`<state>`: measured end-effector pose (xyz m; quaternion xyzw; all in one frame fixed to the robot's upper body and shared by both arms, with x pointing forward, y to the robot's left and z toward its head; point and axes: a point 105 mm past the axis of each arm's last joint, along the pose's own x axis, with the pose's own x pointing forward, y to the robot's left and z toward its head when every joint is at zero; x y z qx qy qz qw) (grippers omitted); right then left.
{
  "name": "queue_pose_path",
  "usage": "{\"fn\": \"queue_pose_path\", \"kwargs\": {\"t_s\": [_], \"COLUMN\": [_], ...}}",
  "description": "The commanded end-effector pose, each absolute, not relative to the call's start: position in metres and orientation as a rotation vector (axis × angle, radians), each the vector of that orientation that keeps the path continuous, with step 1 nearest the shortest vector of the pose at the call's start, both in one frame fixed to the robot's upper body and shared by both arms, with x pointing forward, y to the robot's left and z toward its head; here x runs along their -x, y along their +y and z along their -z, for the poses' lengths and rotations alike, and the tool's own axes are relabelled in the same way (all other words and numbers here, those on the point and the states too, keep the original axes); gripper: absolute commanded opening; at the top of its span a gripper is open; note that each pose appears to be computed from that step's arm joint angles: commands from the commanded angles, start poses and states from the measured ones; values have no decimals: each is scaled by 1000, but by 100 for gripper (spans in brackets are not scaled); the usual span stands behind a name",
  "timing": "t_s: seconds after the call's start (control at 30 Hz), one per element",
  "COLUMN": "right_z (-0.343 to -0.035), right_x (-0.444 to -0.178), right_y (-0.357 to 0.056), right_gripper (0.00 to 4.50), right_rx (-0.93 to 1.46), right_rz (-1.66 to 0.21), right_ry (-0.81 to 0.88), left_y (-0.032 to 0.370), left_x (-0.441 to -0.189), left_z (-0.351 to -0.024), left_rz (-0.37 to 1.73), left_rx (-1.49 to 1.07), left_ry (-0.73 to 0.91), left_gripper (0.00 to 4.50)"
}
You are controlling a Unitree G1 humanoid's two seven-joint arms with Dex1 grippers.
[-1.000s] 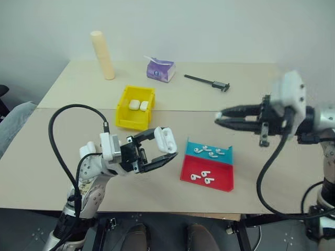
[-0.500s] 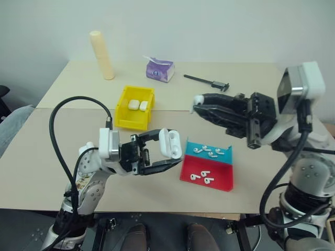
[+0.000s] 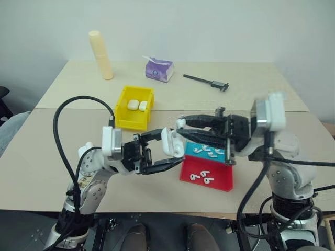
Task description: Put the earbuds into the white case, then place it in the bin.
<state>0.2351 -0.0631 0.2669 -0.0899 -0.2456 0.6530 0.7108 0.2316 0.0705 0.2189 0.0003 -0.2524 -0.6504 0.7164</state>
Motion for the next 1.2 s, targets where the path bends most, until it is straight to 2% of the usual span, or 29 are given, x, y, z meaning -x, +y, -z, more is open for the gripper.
{"fn": "queue_pose_path", "kwargs": {"t_s": [0.03,0.47,0.5,0.57,0.87,1.0,1.2], "right_z": [-271,-256,-255,-254,-256,-264,-240], "right_x": [-231,-230,-228,-226,-227,-248,-308], "right_y": [-64,-60,-60,-61,-75,-99,-132], "right_gripper": [68,68,141,196,196,196,196], "right_rx": [242,332,339,359,416,536,868], "right_rz": [-1443,-1444,-1455,-1462,-1461,-1406,-1282], "right_ry": [-596,-596,-595,-600,-614,-475,28], "left_y": [70,68,68,68,74,89,122], "left_x": [-224,-225,-225,-226,-234,-238,-224], "left_z": [-228,-226,-226,-226,-218,-196,-162], "left_rz": [1445,1437,1437,1432,1393,1350,1321], "left_rx": [-27,-34,-34,-37,-63,-138,-206], "left_ry": [-606,-597,-597,-592,-558,-474,-322], "left_gripper": [280,280,280,280,280,280,280]}}
